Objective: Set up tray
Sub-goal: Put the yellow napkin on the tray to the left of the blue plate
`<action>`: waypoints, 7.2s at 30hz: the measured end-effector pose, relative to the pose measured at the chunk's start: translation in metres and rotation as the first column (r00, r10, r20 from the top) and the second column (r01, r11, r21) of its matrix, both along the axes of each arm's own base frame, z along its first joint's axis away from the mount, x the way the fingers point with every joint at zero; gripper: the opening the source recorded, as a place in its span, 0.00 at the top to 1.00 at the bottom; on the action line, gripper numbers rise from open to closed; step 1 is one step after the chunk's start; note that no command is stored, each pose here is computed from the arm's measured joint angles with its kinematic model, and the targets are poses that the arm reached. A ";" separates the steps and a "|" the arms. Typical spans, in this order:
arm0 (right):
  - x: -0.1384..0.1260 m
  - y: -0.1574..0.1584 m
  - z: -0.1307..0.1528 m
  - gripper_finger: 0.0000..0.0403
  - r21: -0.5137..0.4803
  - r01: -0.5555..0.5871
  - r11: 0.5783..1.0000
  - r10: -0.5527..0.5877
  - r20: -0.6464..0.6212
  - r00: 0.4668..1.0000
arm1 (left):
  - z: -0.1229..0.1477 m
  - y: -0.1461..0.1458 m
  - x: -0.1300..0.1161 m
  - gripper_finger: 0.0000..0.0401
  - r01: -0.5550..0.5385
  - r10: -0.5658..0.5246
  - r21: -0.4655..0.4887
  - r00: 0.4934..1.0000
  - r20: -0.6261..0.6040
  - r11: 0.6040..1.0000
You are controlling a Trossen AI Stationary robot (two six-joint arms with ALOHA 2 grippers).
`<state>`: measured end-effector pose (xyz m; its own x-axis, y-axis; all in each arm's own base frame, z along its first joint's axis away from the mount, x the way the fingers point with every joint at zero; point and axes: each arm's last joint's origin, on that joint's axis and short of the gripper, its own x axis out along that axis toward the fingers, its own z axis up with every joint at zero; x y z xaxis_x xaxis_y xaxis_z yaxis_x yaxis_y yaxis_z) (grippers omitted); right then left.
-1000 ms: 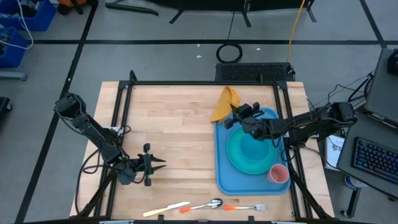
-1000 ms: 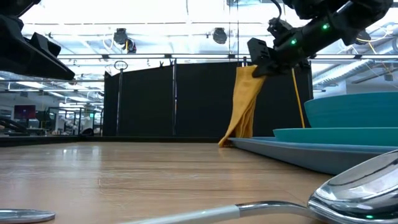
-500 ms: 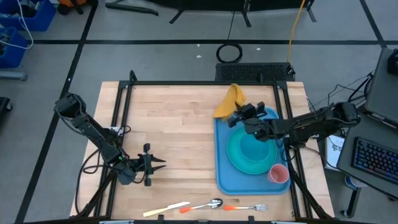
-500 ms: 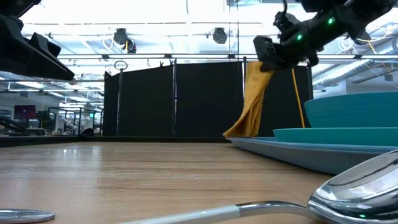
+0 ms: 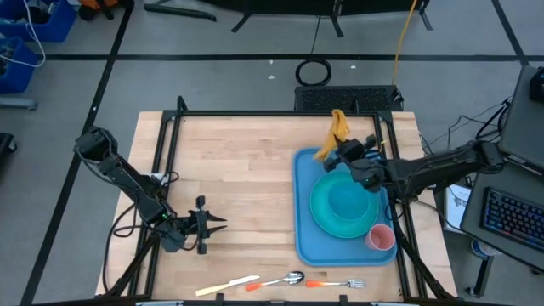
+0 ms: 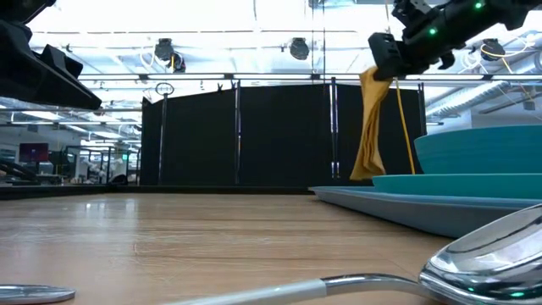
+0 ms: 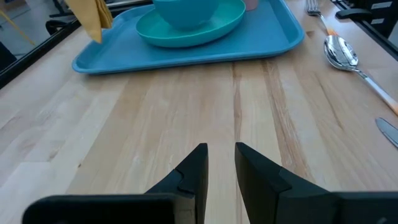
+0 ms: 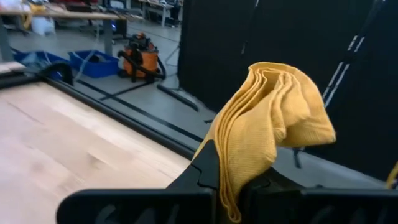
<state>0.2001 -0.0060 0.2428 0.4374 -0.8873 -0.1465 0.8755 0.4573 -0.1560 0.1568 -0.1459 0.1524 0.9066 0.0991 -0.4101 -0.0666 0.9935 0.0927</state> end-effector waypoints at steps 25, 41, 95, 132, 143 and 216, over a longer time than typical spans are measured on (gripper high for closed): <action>-0.048 -0.003 -0.003 1.00 0.023 -0.003 1.000 0.007 -0.203 0.979 | 0.000 0.000 0.000 0.79 0.003 -0.003 -0.002 1.000 -0.002 1.000; -0.086 -0.010 0.013 1.00 0.080 0.078 0.994 -0.050 -0.309 0.950 | 0.000 0.000 0.000 0.79 -0.004 0.004 -0.017 1.000 -0.004 1.000; 0.031 -0.031 -0.050 0.95 0.547 -0.163 0.821 0.420 -0.386 0.821 | 0.000 0.000 0.000 0.79 -0.002 0.002 0.002 1.000 0.002 1.000; 0.035 -0.047 -0.028 0.70 0.477 -0.215 0.852 0.339 -0.192 0.921 | 0.000 0.000 0.000 0.79 -0.001 0.001 0.010 1.000 -0.003 1.000; 0.007 -0.089 -0.039 0.99 0.685 0.015 0.729 0.176 -0.208 0.962 | 0.000 0.001 0.000 0.79 -0.010 0.010 0.016 1.000 0.002 1.000; -0.020 -0.117 -0.053 1.00 0.896 0.107 0.430 0.063 -0.148 0.987 | -0.002 0.004 0.002 0.79 -0.018 0.018 0.015 1.000 -0.019 1.000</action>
